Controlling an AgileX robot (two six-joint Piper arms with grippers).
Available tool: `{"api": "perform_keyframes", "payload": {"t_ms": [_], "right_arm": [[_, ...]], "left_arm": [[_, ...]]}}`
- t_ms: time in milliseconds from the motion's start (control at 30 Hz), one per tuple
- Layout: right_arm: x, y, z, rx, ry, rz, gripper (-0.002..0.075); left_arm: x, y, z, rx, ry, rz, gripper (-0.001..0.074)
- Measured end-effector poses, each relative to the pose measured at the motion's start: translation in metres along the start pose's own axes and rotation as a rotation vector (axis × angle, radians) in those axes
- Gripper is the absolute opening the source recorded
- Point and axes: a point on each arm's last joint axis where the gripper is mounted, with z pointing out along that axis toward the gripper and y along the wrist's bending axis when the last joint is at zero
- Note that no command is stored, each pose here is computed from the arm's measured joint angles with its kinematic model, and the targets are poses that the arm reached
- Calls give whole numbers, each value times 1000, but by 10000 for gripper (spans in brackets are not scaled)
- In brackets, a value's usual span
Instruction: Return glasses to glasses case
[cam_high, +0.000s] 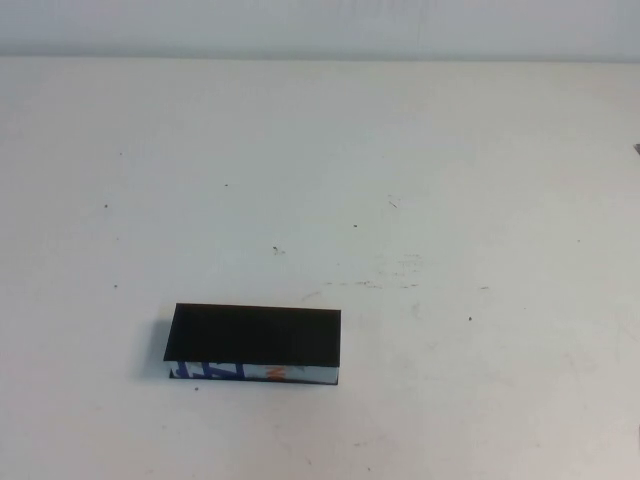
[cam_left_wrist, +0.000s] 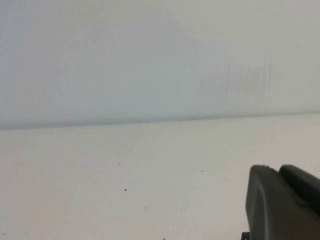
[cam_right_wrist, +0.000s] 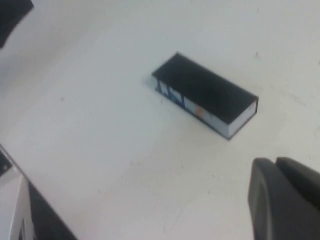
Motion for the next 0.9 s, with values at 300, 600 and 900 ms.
{"api": "perform_keyframes", "payload": {"t_ms": [300, 600, 900], "right_arm": [[45, -8, 3, -30, -277, 65, -13], [83, -19, 34, -5, -166, 106, -13], [86, -29, 39, 108, -229, -69, -13]], "left_arm": [[-1, 3, 0, -33, -11, -7, -1], [-1, 3, 0, -33, -12, -13, -1], [-1, 3, 0, -33, -12, -17, -1]]}}
